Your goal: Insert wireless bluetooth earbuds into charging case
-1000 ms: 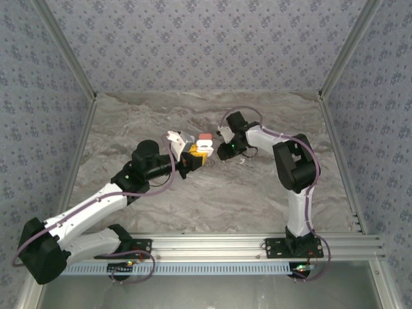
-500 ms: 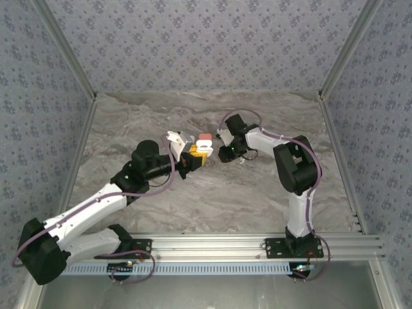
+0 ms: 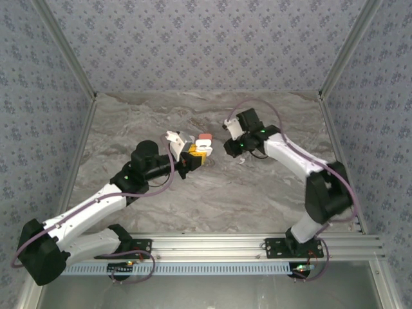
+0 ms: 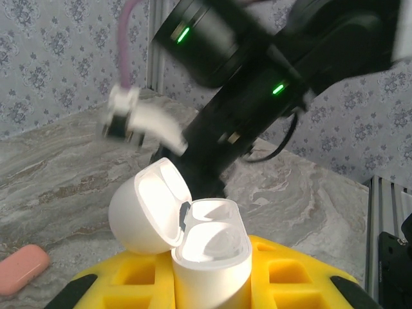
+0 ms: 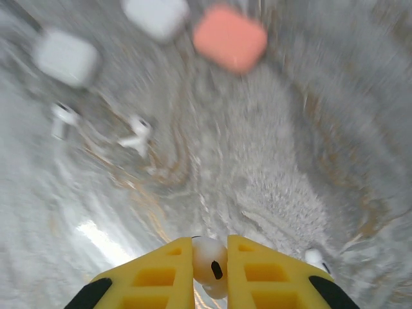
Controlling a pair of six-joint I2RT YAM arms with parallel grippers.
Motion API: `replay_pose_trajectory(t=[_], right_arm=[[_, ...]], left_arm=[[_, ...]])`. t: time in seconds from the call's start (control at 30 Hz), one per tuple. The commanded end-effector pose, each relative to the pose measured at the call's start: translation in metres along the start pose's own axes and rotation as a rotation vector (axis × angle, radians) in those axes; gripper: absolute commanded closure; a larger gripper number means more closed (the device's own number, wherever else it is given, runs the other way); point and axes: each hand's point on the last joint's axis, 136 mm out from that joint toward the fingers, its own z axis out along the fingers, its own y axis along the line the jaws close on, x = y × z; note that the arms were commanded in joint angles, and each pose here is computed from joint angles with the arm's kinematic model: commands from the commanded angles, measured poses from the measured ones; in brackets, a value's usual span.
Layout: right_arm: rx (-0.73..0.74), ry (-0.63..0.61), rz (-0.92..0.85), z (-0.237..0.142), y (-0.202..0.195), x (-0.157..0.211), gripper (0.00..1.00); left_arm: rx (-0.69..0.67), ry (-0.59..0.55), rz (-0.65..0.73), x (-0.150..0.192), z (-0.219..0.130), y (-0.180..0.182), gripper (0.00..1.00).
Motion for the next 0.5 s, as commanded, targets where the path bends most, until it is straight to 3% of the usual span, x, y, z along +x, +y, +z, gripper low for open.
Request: replay_pose_trajectory(t=[0.0,0.23,0.47], right_arm=[[-0.038,-0.135,-0.029,-0.039,0.017,-0.018,0.84],[-0.147,-0.394,-0.158,-0.115,0.068,-0.050,0.85],[-0.175,-0.566,-0.269,-0.157,0.102,-0.067,0.85]], left_arm=[[0.030,-0.039,0.008,-0.008,0.003,-0.006,1.00],[0.064,-0.033,-0.005,-0.006,0.013,-0.008,1.00],[0.082,-0.031,-0.006,-0.006,0.016,-0.010,1.00]])
